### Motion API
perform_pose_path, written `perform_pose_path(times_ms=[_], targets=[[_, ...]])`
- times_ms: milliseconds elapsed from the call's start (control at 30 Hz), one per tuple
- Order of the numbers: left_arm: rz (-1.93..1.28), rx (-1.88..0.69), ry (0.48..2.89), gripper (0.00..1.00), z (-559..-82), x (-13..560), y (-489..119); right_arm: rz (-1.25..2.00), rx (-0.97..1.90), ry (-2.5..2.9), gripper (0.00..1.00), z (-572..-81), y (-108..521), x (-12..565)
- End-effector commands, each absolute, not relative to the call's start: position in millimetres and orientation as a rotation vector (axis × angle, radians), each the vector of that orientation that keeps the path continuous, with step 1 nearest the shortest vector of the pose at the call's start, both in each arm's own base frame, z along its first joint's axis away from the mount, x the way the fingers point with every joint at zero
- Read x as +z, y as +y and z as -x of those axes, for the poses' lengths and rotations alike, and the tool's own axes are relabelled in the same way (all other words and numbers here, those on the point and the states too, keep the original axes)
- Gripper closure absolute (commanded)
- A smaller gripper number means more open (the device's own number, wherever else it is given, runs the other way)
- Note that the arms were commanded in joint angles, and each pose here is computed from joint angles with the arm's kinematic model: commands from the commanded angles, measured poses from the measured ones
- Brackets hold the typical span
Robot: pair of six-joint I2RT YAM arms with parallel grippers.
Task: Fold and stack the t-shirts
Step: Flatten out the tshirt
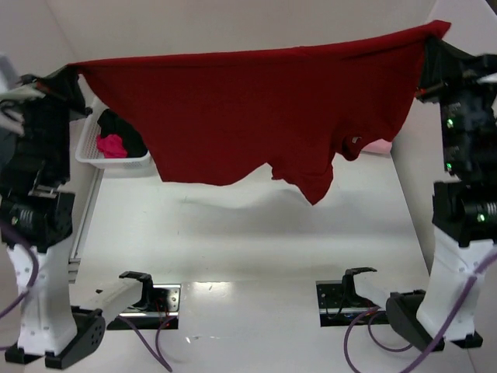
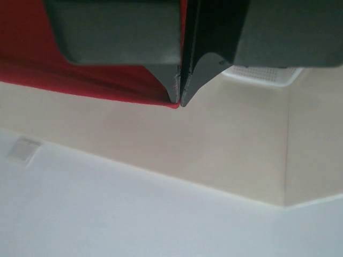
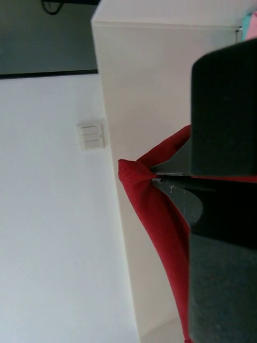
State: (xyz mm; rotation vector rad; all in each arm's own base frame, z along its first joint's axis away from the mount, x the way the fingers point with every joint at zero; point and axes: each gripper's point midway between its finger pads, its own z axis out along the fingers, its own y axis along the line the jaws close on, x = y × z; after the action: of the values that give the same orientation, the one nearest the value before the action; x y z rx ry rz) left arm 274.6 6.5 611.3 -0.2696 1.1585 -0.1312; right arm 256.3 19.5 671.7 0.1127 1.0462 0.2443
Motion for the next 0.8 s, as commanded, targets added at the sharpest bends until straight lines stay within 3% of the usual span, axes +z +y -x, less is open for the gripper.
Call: perform_pose_path(times_ms=[0,100,200,433,767], targets=[[0.301,-0.063,1.023,1.00,-209,639,27,-0.131,0.193,0.928,1.00,-198,6,694],[0.336,-0.025,0.981,1.00,-167,642,40,-0.129,0.195,0.893,1.00,-165,4,702],[0.360,-0.009,0.992,1.00,-168,641,44,-0.134,0.202,0.915,1.00,-171,5,696],[0.384,0.029,1.272,1.00,-281,552,36,-0.195,0.188,1.266,1.00,-299,8,576],[0.383,0.007,1.592,1.00,-378,395,16,-0.290,0.155,1.612,1.00,-383,8,390]])
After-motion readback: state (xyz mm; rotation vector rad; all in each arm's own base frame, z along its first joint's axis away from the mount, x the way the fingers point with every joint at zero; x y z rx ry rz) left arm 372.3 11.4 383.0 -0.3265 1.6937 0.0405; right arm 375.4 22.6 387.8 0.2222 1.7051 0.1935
